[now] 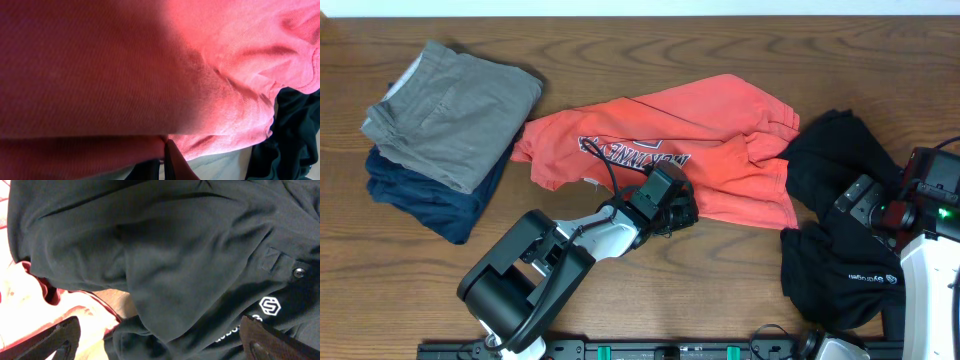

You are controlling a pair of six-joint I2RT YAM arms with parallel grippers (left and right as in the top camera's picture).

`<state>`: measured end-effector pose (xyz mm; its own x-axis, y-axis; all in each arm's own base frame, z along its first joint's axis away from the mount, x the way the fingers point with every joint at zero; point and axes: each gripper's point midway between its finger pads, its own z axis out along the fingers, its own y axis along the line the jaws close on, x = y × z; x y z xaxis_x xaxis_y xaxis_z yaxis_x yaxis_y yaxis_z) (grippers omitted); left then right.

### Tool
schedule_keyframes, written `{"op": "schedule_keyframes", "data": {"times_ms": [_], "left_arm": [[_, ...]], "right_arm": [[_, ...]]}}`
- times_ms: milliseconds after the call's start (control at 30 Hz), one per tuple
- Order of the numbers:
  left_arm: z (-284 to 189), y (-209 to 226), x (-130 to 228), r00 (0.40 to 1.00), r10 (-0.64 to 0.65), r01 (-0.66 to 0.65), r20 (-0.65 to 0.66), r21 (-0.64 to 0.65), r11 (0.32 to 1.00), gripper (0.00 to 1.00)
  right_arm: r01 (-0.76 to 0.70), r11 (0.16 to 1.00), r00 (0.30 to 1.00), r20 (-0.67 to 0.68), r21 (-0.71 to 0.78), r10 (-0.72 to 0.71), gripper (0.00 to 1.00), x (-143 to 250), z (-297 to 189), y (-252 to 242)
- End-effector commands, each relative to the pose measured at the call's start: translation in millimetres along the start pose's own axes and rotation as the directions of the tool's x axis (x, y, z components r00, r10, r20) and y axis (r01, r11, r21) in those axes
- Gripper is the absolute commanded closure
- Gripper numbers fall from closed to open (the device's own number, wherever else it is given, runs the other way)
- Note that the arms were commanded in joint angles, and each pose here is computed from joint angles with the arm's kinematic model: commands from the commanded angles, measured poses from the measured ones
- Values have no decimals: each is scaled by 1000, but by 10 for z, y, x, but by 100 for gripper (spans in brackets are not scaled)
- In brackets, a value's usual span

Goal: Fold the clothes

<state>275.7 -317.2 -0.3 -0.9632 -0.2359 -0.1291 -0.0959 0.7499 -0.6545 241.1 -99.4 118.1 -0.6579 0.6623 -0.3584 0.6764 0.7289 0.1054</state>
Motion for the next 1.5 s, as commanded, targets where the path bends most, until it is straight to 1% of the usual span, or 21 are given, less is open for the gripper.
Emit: {"op": "schedule_keyframes", "data": {"times_ms": [0, 67, 200, 300, 333, 400, 433, 467, 533, 600, 667, 700, 767, 833, 867, 933, 967, 1033, 1100, 1200, 1467], "left_arm": [[31, 251, 70, 1000, -1, -1, -16, -82, 997, 94], [-9, 340, 123, 999, -13, 7, -52, -112, 994, 94], [-306, 499, 360, 972, -68, 34, -223, -152, 988, 94], [-684, 719, 303, 966, -65, 9, -249, -220, 976, 94], [-818, 802, 238, 970, -69, 10, -232, -247, 969, 94], [-1130, 1016, 39, 983, -100, 46, -152, -324, 945, 94], [-1284, 1117, -71, 988, -118, 75, -101, -356, 931, 94], [-1504, 1258, -231, 990, -142, 124, -19, -393, 911, 94], [-1738, 1369, -407, 983, -168, 182, 69, -396, 900, 94], [-1941, 1434, -574, 968, -198, 242, 152, -363, 900, 94], [-2043, 1443, -644, 956, -224, 276, 187, -328, 903, 94], [-2061, 1433, -642, 953, -239, 287, 184, -310, 906, 75], [-2046, 1434, -582, 953, -258, 296, 158, -309, 904, 28], [-2013, 1455, -477, 955, -272, 297, 120, -333, 895, 5], [-1987, 1468, -411, 955, -279, 295, 96, -348, 890, 1], [-1927, 1496, -283, 956, -289, 287, 53, -373, 882, 2], [-1893, 1508, -231, 957, -288, 280, 35, -382, 881, 2], [-1807, 1528, -132, 960, -281, 259, 1, -397, 881, 2], [-1719, 1529, -84, 964, -264, 233, -21, -402, 885, 2], [-1564, 1471, -117, 978, -208, 179, -34, -385, 905, 2], [-1128, 1335, -334, 998, -60, 51, -18, -327, 944, 2]], "right_arm": [[9, 1000, 1000, -12, 10, -9, 1, 16, 30, -27], [9, 1000, 1000, -12, 10, -9, 1, 16, 30, -27], [9, 1000, 1000, -12, 11, -9, 1, 15, 33, -27], [9, 1000, 1000, -18, 13, -9, 1, 18, 50, -28], [10, 1000, 1000, -21, 14, -9, 1, 21, 57, -29], [10, 1000, 999, -31, 18, -9, 1, 33, 79, -32], [11, 1000, 999, -36, 19, -10, 1, 37, 89, -32], [11, 1000, 999, -43, 22, -10, 1, 45, 106, -35], [12, 1000, 998, -59, 22, -10, 1, 64, 138, -28], [18, 1000, 997, -80, 14, -17, 1, 88, 174, -10], [35, 999, 994, -99, -6, -35, 1, 115, 198, 25], [42, 999, 993, -109, -22, -45, 1, 128, 211, 52], [66, 996, 989, -126, -56, -73, 1, 152, 236, 110], [75, 994, 986, -142, -76, -85, 1, 175, 261, 148], [74, 994, 985, -151, -81, -85, 1, 187, 273, 159], [84, 993, 982, -164, -86, -97, 1, 206, 300, 165], [86, 992, 981, -169, -89, -100, 3, 213, 307, 171], [93, 988, 977, -181, -124, -115, 11, 236, 317, 229], [108, 978, 973, -185, -176, -141, 13, 246, 318, 314], [113, 969, 970, -186, -219, -155, 13, 249, 318, 389], [117, 969, 969, -189, -219, -160, 10, 263, 317, 396]]}}
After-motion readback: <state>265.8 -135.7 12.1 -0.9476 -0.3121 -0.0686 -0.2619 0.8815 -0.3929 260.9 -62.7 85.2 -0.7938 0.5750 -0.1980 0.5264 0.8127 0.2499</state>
